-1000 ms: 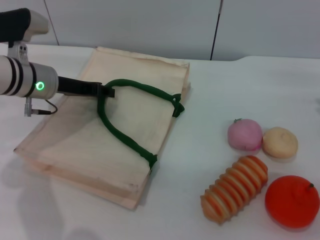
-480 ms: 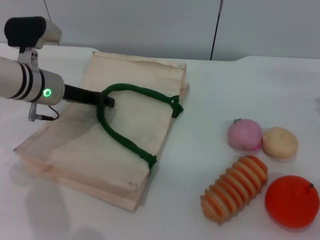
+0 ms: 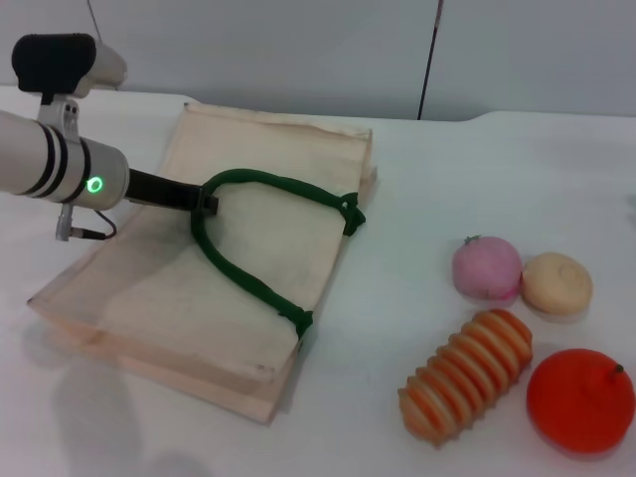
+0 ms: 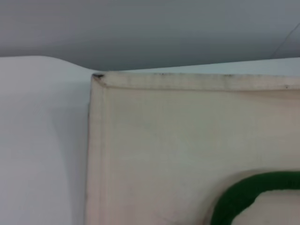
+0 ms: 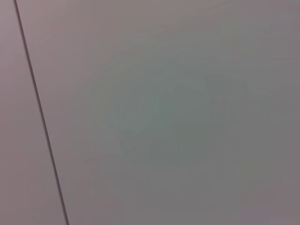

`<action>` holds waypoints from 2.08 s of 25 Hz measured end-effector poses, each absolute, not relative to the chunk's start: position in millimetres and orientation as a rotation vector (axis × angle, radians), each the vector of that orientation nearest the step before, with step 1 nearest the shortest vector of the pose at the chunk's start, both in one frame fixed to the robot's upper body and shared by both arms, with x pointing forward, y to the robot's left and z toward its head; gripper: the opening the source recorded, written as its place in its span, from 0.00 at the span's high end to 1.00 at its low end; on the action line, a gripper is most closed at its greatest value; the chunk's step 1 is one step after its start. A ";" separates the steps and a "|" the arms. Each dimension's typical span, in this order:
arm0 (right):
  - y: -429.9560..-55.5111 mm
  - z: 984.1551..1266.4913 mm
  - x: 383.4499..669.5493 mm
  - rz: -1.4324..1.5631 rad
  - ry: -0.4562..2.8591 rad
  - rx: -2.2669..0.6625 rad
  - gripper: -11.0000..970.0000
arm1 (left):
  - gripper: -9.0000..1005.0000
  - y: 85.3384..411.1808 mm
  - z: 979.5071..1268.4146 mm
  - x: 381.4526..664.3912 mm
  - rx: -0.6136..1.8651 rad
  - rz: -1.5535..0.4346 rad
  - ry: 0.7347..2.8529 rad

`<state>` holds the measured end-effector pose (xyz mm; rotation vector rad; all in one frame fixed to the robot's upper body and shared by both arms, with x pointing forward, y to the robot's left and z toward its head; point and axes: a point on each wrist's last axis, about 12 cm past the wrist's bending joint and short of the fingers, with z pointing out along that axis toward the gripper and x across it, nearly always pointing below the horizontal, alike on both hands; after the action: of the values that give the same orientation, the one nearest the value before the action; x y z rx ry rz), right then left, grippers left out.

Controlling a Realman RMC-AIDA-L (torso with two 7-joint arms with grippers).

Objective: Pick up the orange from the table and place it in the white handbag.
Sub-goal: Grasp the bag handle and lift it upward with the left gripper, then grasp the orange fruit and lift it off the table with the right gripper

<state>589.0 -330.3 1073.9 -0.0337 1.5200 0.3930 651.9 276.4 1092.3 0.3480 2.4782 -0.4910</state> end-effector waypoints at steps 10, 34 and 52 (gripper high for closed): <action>-332.9 1071.4 586.3 0.385 1.530 -0.031 0.09 | 0.84 277.5 1095.8 652.5 0.294 -0.523 2.491; -334.2 1109.2 583.4 0.712 1.590 -0.424 0.09 | 0.87 328.5 1182.8 604.0 0.332 -1.154 1.839; -330.0 1125.5 543.9 0.953 1.828 -1.020 0.09 | 0.87 345.2 1199.2 591.4 0.334 -1.205 1.663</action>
<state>543.9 -330.0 1125.5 -1.0202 1.8281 0.9532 591.4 345.2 1199.2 0.3343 1.6627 -1.2052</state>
